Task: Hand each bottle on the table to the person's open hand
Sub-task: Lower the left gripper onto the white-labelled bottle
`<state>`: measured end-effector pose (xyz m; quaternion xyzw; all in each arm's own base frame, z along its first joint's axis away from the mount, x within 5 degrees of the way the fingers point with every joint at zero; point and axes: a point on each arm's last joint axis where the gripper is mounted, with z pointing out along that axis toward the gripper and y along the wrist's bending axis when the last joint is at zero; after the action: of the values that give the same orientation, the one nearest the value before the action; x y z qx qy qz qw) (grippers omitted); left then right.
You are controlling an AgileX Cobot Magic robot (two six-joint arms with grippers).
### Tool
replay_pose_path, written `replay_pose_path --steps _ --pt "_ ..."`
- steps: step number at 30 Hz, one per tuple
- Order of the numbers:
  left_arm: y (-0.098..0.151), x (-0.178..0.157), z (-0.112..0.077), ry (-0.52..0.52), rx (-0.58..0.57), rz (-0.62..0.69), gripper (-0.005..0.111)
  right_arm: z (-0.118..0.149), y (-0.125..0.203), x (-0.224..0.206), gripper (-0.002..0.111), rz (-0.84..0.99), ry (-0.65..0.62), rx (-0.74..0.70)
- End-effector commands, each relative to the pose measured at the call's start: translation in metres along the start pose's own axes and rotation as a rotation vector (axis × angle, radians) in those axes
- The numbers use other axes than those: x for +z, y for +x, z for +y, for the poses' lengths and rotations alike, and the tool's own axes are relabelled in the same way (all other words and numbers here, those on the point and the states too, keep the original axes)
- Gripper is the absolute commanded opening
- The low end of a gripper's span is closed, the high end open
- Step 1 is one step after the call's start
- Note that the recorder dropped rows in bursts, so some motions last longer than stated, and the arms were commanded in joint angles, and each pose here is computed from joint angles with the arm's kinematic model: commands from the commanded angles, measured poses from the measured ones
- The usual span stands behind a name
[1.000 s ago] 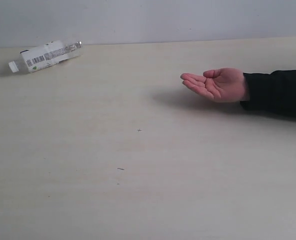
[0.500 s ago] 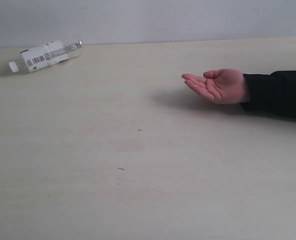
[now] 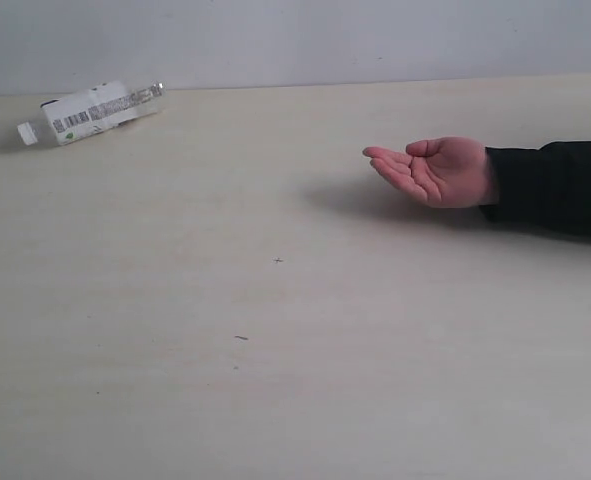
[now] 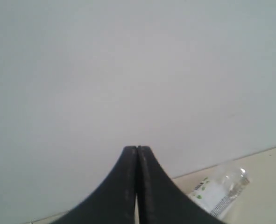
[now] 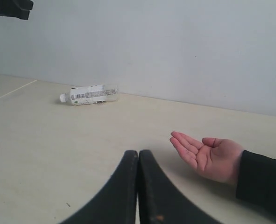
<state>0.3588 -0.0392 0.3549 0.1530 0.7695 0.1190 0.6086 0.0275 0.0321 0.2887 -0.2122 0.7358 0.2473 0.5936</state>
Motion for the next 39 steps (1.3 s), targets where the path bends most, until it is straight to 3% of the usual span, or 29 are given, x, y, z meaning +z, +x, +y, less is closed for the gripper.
replay_pose_path --steps 1,4,8,11,12,15,16,20,21,23,27,31,34,39 --pt "0.012 -0.026 -0.025 0.058 0.022 0.027 0.000 0.000 0.001 0.000 0.000 -0.007 -0.003 -0.008" --pt "0.025 -0.039 -0.046 0.115 0.108 0.043 0.000 0.000 0.001 0.000 0.000 -0.007 -0.003 -0.008" --pt "0.038 -0.071 -0.087 0.303 0.160 0.013 0.000 0.000 0.001 0.000 0.000 -0.007 -0.003 -0.008" --pt "0.053 -0.087 -0.112 0.388 0.456 -0.040 0.000 0.000 0.001 0.000 0.000 -0.007 -0.003 -0.008" --pt "0.057 -0.089 -0.115 0.408 0.492 -0.046 0.000 0.000 0.001 0.000 0.000 -0.007 -0.003 -0.008" --pt "0.066 -0.087 -0.111 0.413 0.419 -0.035 0.000 0.000 0.001 0.000 0.000 -0.007 -0.004 -0.007" --pt "0.064 -0.085 -0.107 0.419 0.275 -0.015 0.000 0.000 0.001 0.000 0.000 -0.007 -0.004 -0.007" --pt "0.057 -0.074 -0.095 0.392 -0.027 0.090 0.000 0.000 0.001 0.000 0.000 -0.007 -0.004 -0.007" --pt "0.055 -0.066 -0.088 0.342 -0.019 0.197 0.000 0.000 0.001 0.000 0.000 -0.007 -0.004 -0.007" --pt "0.046 -0.048 -0.079 0.279 0.104 0.403 0.000 0.000 0.001 0.000 0.000 -0.007 -0.004 -0.007" --pt "0.032 -0.020 -0.079 0.258 0.188 0.564 0.000 0.000 0.001 0.000 0.000 -0.007 -0.004 -0.007" --pt "0.006 0.021 -0.086 0.359 0.316 0.610 0.000 0.000 0.001 0.000 0.000 -0.007 -0.004 -0.007" --pt "0.003 0.052 -0.087 0.457 0.271 0.667 0.000 0.000 0.001 0.000 0.000 -0.007 -0.004 -0.007" --pt "0.016 0.098 -0.066 0.556 0.232 0.803 0.000 0.000 0.001 0.000 0.000 -0.007 -0.004 -0.007"
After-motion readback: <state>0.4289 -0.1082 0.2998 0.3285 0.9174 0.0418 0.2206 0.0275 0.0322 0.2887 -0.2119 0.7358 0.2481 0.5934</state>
